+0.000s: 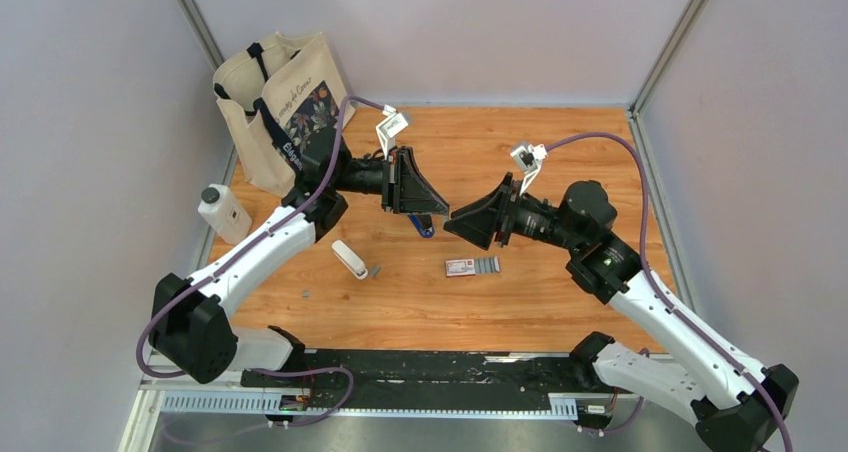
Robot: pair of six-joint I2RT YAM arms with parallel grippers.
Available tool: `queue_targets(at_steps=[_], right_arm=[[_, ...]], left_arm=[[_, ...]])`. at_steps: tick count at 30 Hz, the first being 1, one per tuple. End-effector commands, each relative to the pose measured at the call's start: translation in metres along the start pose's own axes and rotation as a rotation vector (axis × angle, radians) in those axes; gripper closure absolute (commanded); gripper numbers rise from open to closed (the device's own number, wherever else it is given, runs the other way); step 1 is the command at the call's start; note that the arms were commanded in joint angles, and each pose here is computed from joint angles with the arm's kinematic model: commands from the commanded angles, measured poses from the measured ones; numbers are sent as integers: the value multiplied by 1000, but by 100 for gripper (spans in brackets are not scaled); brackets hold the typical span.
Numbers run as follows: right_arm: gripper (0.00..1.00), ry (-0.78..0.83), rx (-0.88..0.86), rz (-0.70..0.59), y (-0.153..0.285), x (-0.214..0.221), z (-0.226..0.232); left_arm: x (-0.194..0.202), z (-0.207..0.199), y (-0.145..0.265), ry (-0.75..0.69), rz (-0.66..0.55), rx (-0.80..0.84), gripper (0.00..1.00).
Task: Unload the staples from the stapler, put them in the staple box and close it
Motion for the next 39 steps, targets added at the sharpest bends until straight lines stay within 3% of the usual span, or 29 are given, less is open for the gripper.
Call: queue_targets(at_steps=[1, 10, 15, 28, 34, 36, 39], right_arm=[[49, 30, -54, -40, -3, -17, 17], [53, 21, -42, -32, -6, -15, 12], [65, 9, -41, -31, -10, -17, 10], [79, 11, -38, -34, -7, -16, 12], [87, 9, 2, -25, -4, -11, 5], [88, 1, 28, -10, -1, -7, 1], [88, -12, 83, 23, 1, 1, -8]], left_arm=[[-9, -15, 3, -76, -18, 30, 86], [-9, -15, 3, -74, -19, 27, 86], [-9, -15, 3, -78, -17, 26, 86], [-5, -12, 4, -97, 3, 8, 80], [-4, -10, 5, -99, 13, -20, 63], [-5, -8, 6, -95, 16, -47, 45], [-6, -2, 11, -97, 27, -122, 35]])
Point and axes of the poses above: each gripper's point midway between its finger pads, its own y axis back along the fingers, its own z axis along the line the jaws close on, x = y × z, the point moved 4 cm from there along y, back along the fingers, and after that the axes turned 5 degrees about -y, right-handed, at the moved point
